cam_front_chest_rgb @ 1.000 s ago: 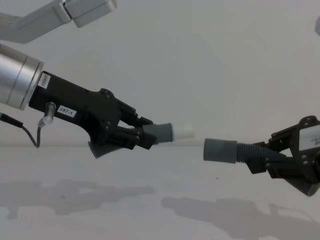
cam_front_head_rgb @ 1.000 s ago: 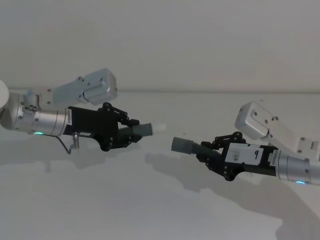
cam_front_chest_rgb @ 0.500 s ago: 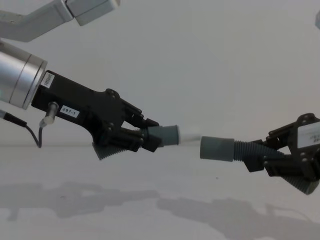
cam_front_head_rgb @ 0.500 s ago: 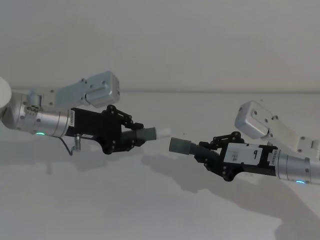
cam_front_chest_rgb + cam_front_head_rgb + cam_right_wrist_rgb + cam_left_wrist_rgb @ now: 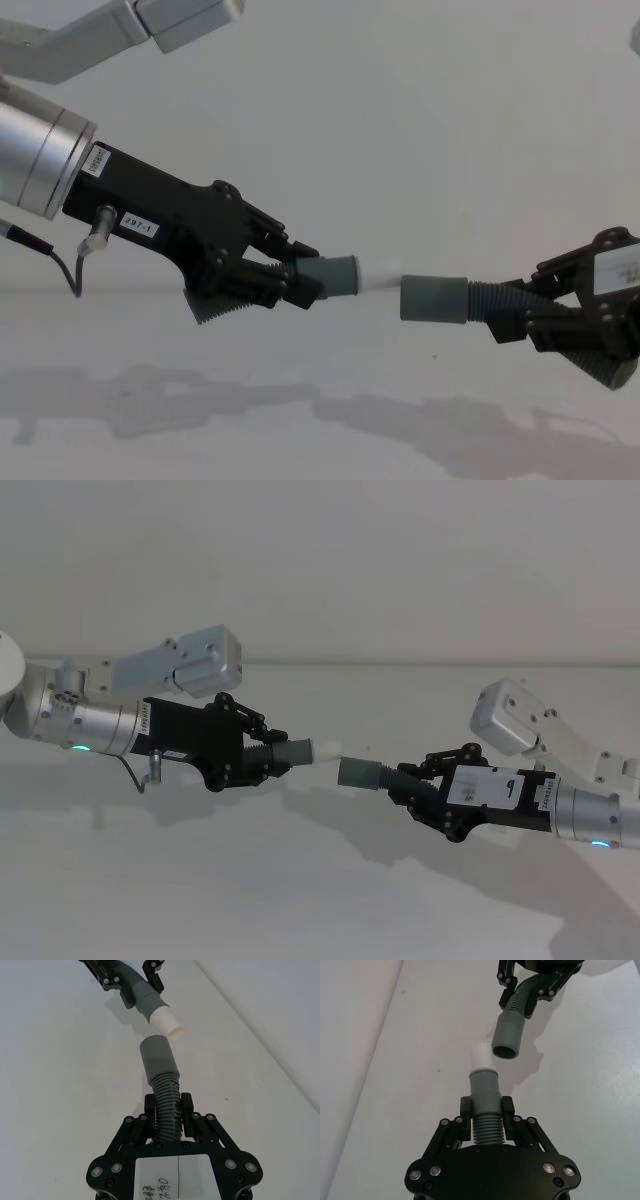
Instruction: Use both hands to pick up one end of the pipe from the table, align the ends, and insert them.
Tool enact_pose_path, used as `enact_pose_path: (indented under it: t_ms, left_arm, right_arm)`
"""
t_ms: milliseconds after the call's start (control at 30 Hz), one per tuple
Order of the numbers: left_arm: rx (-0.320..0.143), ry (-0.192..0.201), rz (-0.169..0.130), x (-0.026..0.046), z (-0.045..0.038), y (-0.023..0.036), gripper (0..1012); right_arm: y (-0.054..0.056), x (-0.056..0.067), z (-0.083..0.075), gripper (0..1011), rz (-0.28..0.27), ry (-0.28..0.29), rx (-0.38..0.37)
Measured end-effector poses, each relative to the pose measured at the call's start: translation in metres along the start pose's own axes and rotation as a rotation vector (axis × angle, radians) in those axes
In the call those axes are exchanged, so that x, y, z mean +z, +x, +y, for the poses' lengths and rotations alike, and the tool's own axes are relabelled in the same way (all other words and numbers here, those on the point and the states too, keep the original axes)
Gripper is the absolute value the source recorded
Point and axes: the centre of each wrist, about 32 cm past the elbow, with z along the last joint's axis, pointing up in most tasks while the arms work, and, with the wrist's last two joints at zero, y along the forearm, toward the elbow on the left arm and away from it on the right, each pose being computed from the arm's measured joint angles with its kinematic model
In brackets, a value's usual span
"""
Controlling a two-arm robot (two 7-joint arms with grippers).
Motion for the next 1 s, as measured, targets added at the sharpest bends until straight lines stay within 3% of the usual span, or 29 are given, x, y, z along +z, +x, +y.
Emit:
enact_pose_path:
  t_ms: [1000]
  left_arm:
    - [0.012,0.011,0.028,-0.0014,0.0032,-0.0035,348]
  right_arm:
    - [-0.0007,-0.002,0.0016,290,0.019,-0.004,0.002]
